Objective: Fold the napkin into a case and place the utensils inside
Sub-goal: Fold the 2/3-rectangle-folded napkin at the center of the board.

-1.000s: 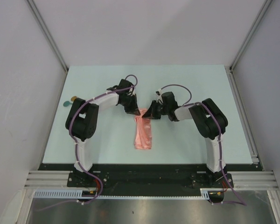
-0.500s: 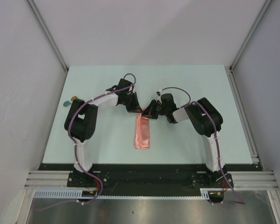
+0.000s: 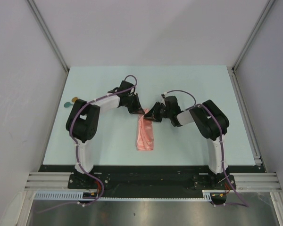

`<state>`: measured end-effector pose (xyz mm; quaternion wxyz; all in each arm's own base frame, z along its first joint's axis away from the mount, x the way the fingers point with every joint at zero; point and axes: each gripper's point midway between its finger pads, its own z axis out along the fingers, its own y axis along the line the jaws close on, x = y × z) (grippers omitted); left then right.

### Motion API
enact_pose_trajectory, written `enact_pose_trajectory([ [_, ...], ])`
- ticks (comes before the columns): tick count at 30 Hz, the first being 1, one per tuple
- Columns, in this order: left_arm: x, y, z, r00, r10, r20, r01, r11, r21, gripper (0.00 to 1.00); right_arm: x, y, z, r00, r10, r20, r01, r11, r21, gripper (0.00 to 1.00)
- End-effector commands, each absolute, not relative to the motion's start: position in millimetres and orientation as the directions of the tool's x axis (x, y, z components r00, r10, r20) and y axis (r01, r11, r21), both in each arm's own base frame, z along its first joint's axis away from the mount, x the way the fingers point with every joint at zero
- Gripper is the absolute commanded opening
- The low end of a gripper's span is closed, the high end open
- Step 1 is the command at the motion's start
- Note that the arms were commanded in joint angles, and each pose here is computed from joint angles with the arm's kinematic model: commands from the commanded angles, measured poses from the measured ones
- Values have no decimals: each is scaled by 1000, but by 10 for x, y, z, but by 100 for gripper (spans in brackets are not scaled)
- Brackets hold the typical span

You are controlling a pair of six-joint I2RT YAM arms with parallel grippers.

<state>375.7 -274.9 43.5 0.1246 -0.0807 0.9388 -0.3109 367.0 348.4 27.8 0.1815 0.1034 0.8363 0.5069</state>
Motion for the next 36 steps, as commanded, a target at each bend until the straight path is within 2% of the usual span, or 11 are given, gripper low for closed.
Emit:
enact_pose_trajectory([
  [1,3774,-2768,342,-955,-232,-184,-79,798,-598,0,3528,3399,411,-923,274,-270,-80,551,831,24],
  [5,3769,-2757,302,-959,-222,-177,-78,807,-586,0,3416,3333,446,-934,242,-264,-82,575,814,27],
  [10,3781,-2751,284,-958,-215,-188,-68,810,-582,0,3292,3196,484,-918,184,-352,-154,653,742,28],
  [18,3863,-2756,229,-952,-224,-209,-67,817,-573,0,3083,3208,380,-908,68,-413,-243,718,653,26],
  [21,3868,-2744,237,-950,-223,-217,-63,821,-568,6,3043,3234,373,-912,54,-408,-249,717,651,26],
  [28,3872,-2721,562,-939,-217,-268,-22,813,-582,35,2965,3222,334,-914,32,-405,-258,725,639,25],
  [31,3856,-2703,728,-934,-215,-286,-2,802,-597,43,2948,3240,301,-918,30,-396,-255,719,647,24],
  [36,3809,-2644,993,-927,-206,-314,38,781,-623,48,2952,3263,277,-920,33,-391,-253,712,655,24],
])
